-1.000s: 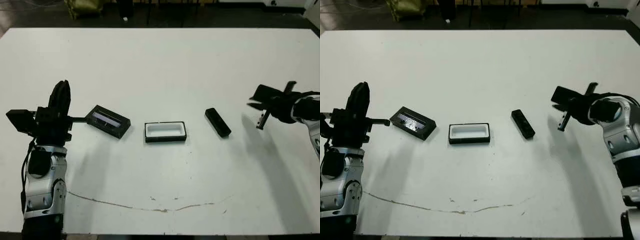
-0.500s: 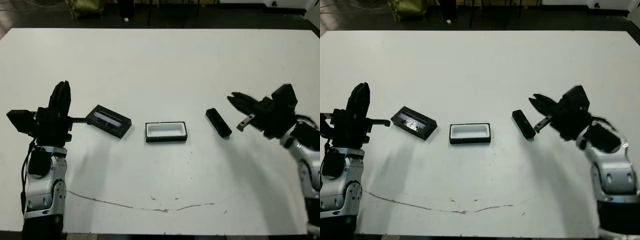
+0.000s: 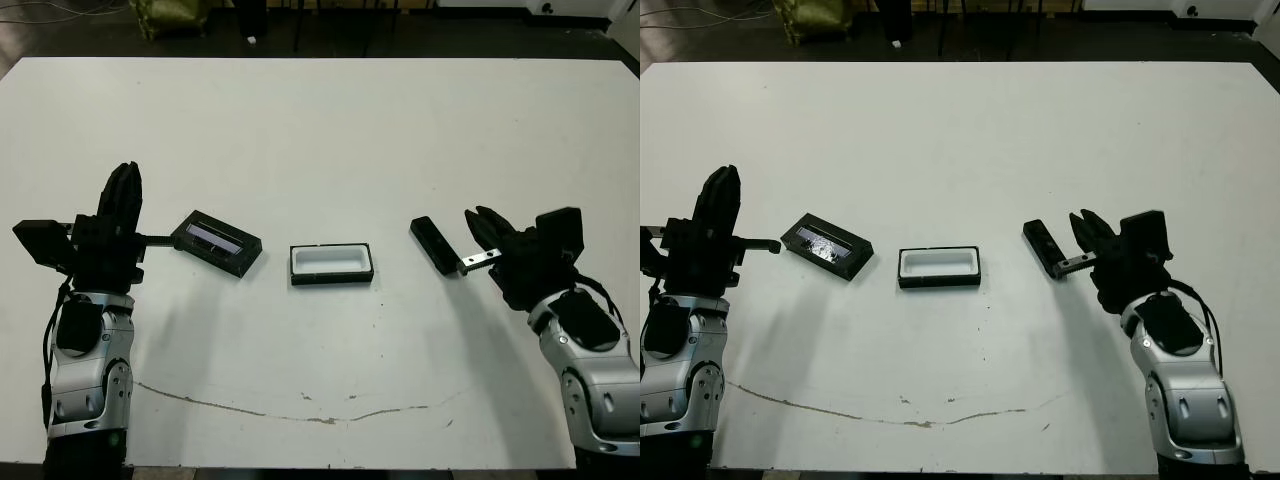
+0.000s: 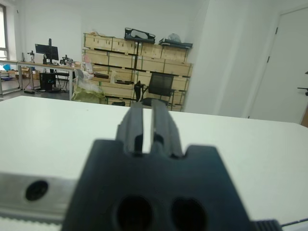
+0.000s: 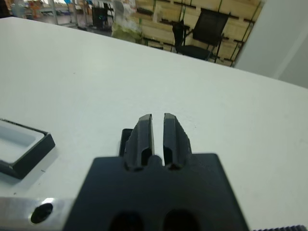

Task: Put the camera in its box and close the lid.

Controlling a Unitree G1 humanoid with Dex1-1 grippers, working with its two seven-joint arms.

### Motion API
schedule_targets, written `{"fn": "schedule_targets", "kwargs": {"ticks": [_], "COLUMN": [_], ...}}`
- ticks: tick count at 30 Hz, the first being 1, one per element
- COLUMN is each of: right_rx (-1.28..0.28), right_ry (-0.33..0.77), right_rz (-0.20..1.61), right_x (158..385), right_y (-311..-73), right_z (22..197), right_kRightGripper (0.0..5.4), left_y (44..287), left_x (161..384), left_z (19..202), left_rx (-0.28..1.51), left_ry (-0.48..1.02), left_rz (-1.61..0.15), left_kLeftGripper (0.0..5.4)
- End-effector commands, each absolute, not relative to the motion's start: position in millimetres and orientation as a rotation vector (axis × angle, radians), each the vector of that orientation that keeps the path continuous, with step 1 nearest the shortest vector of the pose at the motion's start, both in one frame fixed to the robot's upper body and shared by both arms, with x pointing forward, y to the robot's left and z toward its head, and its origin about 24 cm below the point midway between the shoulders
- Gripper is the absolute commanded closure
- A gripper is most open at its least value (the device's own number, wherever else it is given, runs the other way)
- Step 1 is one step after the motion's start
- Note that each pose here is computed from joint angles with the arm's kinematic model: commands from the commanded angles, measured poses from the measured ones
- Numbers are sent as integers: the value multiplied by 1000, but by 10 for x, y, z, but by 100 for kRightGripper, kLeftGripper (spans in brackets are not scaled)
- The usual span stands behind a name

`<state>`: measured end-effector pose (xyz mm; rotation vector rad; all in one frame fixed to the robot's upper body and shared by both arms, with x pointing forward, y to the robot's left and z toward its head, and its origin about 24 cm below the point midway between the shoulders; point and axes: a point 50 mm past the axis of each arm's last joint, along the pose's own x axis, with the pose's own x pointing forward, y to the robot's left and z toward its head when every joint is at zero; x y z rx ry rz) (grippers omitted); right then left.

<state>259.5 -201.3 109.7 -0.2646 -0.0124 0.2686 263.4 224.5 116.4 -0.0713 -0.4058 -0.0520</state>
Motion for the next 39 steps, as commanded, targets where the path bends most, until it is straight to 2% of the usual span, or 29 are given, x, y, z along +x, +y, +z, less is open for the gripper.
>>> {"fn": "schedule_targets", "kwargs": {"ticks": [1,6,9,11,26,34,39], "right_rx": [-286,-304,-310,-321,-323,-315,-302], "right_ry": [22,45,97,134,304,298,310], "right_rz": [282,292,333,360,487,493,445], "right_x": [2561,2552,2556,2567,2667,2663,2633], "right_y": [-2037,-2031,-2027,-2032,-2087,-2083,-2056], "right_z": [997,972,992,1010,1133,1089,1031], "right_kRightGripper": [540,540,540,519,192,14,2], "left_y": [2269,2267,2267,2271,2265,2270,2269], "left_x": [2612,2612,2613,2615,2609,2611,2613], "left_z": [1085,1085,1082,1079,1083,1076,1073], "left_rx": [-65,-44,-65,-64,-53,-56,-69], "left_ry": [-365,-371,-366,-366,-365,-368,-358], "left_rz": [-38,-34,-45,-45,-34,-40,-45], "left_kLeftGripper": [537,537,537,540,540,540,540]}}
